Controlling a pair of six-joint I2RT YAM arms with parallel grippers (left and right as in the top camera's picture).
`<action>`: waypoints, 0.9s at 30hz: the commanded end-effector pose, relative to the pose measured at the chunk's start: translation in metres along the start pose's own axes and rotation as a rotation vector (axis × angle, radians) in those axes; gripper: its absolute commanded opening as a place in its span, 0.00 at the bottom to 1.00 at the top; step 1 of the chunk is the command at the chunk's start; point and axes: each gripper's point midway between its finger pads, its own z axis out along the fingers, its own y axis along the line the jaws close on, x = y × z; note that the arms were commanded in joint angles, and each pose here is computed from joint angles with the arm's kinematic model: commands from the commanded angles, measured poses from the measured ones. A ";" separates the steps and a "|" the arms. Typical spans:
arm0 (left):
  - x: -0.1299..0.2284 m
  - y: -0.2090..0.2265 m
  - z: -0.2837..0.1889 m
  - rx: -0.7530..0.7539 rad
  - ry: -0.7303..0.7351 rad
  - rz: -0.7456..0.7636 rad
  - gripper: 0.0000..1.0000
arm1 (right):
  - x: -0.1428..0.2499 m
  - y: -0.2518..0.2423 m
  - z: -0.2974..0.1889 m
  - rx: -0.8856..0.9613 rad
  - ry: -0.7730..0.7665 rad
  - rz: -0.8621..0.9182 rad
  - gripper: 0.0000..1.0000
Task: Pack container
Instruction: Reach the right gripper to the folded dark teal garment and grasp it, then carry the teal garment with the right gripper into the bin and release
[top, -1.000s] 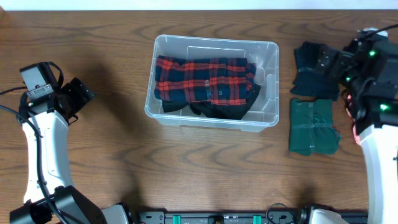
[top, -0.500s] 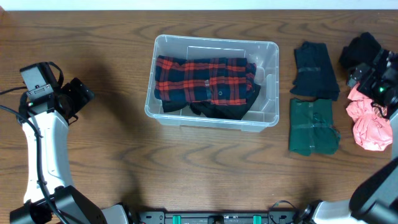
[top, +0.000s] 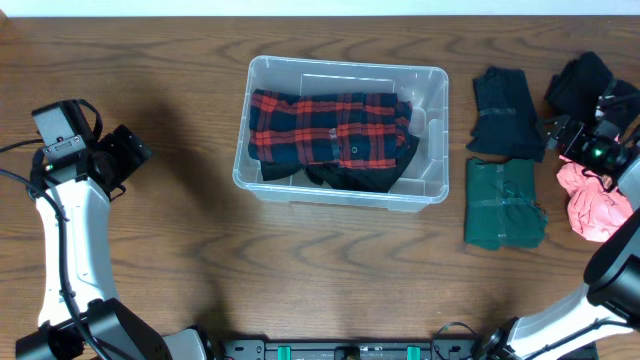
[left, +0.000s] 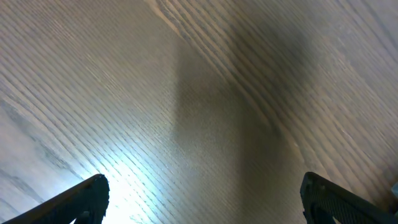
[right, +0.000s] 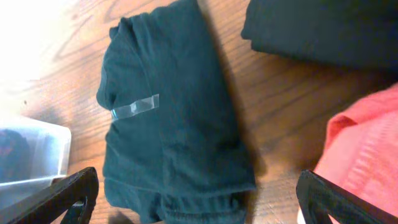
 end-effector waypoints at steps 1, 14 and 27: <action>-0.006 0.000 -0.004 -0.001 -0.015 0.005 0.98 | 0.001 0.007 0.012 -0.053 0.010 -0.059 0.99; -0.006 0.000 -0.004 -0.001 -0.015 0.005 0.98 | 0.018 0.010 0.052 -0.075 0.043 -0.084 0.99; -0.006 0.000 -0.004 -0.001 -0.015 0.005 0.98 | 0.039 -0.003 0.074 -0.042 0.093 -0.042 0.75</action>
